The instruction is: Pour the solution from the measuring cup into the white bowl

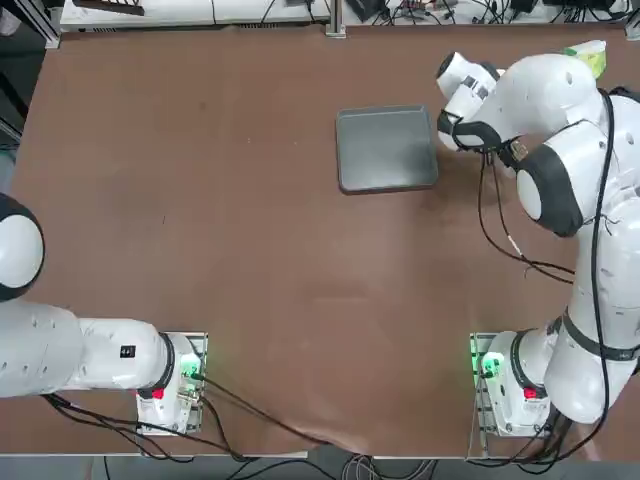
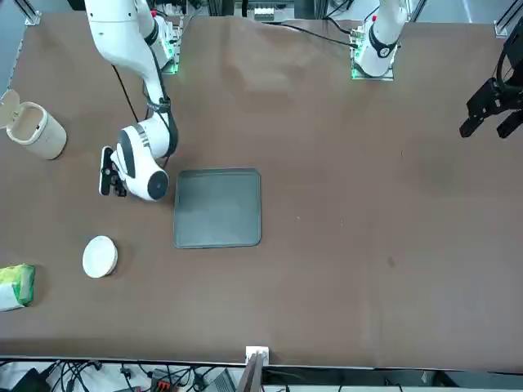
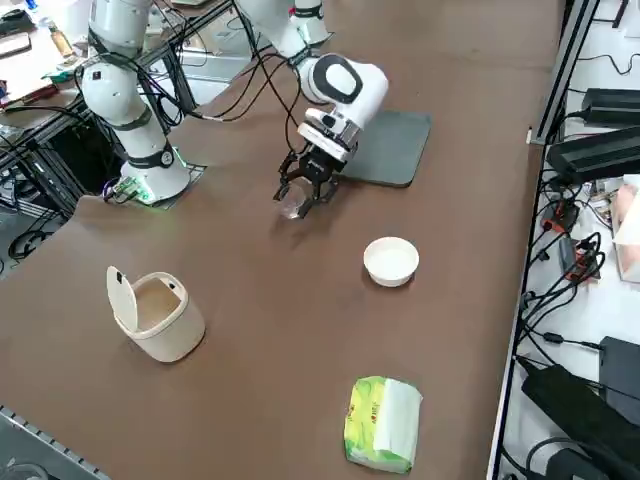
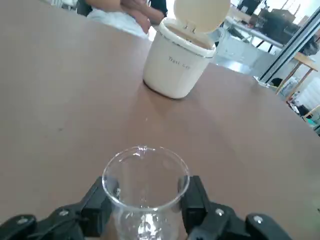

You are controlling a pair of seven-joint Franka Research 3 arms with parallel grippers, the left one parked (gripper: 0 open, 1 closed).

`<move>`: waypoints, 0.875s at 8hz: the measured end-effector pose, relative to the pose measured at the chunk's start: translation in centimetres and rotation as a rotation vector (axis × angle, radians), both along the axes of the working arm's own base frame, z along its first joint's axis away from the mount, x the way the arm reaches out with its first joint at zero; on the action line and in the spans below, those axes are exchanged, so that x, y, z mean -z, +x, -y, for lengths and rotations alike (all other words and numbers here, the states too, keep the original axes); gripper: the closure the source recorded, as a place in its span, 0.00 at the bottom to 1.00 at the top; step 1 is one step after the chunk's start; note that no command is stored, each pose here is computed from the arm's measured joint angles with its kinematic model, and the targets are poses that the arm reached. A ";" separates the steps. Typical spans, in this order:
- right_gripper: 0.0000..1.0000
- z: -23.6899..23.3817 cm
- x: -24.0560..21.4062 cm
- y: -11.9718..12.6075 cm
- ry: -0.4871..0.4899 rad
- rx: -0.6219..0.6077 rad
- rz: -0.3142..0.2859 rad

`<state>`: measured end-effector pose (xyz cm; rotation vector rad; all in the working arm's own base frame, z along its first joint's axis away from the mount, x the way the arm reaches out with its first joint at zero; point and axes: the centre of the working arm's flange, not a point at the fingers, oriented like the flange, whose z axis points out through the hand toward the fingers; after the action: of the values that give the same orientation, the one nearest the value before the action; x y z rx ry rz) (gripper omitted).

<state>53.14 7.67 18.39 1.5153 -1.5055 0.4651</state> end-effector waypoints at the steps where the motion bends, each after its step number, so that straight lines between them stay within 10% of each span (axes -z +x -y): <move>1: 0.27 0.3 1.1 -0.5 -0.039 0.006 0.024; 7: 0.27 3.0 6.7 -1.4 -0.216 0.034 0.173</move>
<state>51.69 4.72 11.64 1.3058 -1.5554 0.7308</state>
